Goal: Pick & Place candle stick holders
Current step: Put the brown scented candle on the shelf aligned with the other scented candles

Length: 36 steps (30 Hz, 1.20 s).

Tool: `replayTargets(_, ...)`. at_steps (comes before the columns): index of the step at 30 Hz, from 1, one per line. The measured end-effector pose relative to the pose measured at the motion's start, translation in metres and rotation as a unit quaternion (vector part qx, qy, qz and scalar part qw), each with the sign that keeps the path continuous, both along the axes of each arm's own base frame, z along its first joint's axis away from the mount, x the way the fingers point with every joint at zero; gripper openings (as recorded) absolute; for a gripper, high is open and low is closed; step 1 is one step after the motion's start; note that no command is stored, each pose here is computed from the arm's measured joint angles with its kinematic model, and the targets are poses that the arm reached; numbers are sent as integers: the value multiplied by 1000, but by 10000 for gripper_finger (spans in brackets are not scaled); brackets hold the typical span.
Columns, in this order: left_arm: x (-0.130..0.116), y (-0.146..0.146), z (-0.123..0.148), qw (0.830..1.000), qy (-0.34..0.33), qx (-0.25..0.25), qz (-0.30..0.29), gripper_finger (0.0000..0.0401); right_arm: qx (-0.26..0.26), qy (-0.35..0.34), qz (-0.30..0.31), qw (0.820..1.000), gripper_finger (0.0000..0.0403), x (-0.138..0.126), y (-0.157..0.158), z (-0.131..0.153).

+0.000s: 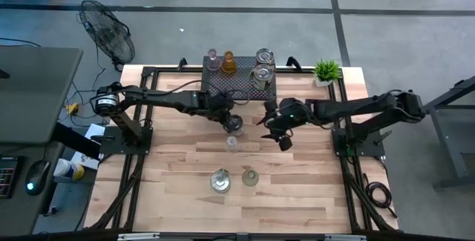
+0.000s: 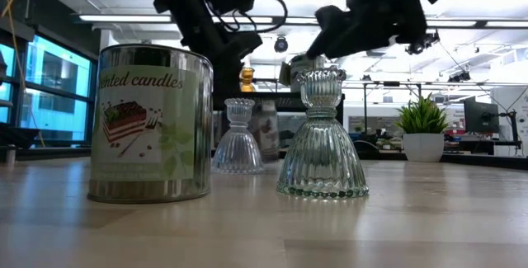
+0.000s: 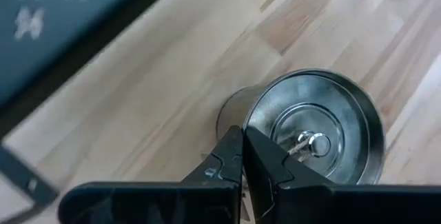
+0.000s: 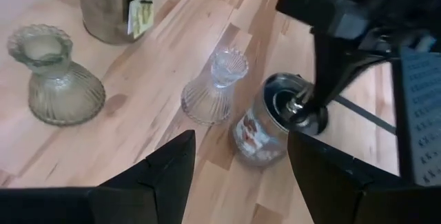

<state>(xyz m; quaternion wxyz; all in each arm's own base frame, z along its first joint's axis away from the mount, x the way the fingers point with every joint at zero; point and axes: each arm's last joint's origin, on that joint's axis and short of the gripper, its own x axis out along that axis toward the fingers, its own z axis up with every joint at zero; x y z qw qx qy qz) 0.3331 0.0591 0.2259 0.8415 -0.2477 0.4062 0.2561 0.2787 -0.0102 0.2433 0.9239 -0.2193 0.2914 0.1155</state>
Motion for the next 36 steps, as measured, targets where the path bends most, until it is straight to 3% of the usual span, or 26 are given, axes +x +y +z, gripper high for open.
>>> replayTargets(8, 2, 0, 1, 1000, -9, 5, -27, 0, -26, 84, 21, 996, 224, 30, 3, -14)
replayTargets(21, 2, -1, 2, 999, -6, 11, -47, 0, -108, 97, 50, 988, 224, 74, 20, -23)
replayTargets(29, 3, -2, 0, 997, -5, -3, -76, 0, -109, 105, 38, 988, 224, 77, 20, -25)
replayTargets(36, 5, -2, -8, 996, 17, -2, -87, 1, -113, 154, 19, 981, 224, 70, 19, -31)
